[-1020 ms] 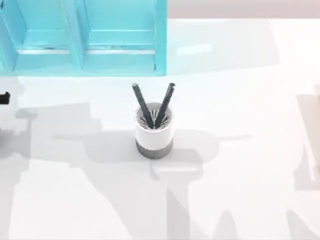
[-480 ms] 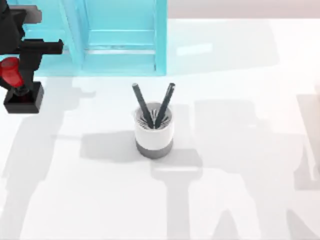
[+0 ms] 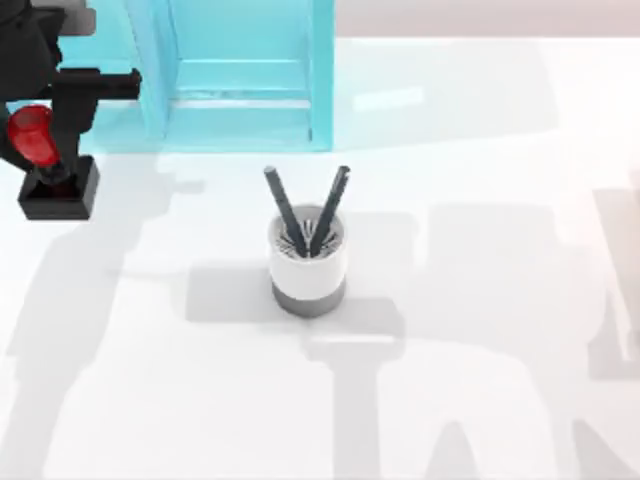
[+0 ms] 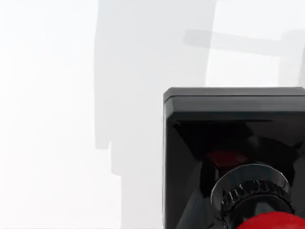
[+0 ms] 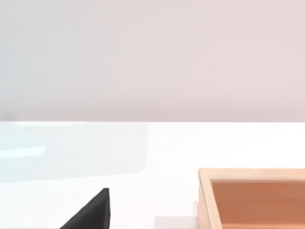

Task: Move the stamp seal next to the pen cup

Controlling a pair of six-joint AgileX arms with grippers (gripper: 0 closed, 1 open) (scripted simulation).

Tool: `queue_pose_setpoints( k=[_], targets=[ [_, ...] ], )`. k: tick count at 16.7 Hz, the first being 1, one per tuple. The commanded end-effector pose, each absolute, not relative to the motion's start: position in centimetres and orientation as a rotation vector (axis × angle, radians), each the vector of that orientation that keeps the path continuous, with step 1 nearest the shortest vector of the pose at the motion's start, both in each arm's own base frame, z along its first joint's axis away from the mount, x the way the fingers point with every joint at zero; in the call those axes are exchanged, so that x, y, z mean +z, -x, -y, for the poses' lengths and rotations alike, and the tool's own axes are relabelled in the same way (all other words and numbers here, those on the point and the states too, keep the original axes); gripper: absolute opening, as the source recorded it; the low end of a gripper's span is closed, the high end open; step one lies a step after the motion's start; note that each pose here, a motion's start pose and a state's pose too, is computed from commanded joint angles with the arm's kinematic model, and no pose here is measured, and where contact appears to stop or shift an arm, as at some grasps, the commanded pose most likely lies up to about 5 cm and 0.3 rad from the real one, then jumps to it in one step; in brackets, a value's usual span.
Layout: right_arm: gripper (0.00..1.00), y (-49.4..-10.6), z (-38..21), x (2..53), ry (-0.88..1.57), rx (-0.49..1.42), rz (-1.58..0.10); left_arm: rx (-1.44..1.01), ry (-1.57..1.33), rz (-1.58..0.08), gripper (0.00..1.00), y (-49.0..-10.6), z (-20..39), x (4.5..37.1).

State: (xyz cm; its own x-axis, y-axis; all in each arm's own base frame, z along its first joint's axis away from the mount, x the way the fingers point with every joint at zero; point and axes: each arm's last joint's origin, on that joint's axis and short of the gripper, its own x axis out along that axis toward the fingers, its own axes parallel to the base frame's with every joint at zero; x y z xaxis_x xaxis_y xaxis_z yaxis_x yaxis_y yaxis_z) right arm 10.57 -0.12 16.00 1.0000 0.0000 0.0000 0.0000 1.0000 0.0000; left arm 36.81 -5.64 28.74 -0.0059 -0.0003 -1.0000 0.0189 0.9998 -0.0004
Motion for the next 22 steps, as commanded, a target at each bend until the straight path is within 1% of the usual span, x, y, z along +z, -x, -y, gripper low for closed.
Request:
queue_pose_setpoints(
  k=[4,8,10,15,22],
  targets=[
    [1.0,-10.6,0.1,16.0,0.0,0.0,0.0,-0.009,-0.01,-1.577,0.0,-36.9,9.8,29.0],
    [1.0,-10.6,0.1,16.0,0.0,0.0,0.0,-0.014,-0.013,-1.573,0.0,-36.0,15.4,29.2],
    [1.0,-10.6,0.1,16.0,0.0,0.0,0.0,-0.016,-0.014,-1.571,0.0,-35.5,17.1,29.3],
    [1.0,-10.6,0.1,16.0,0.0,0.0,0.0,-0.016,-0.011,-1.569,0.0,-35.5,17.1,29.3],
    [1.0,-10.6,0.1,16.0,0.0,0.0,0.0,-0.017,-0.015,-1.57,0.0,-35.4,17.3,27.8]
  ],
)
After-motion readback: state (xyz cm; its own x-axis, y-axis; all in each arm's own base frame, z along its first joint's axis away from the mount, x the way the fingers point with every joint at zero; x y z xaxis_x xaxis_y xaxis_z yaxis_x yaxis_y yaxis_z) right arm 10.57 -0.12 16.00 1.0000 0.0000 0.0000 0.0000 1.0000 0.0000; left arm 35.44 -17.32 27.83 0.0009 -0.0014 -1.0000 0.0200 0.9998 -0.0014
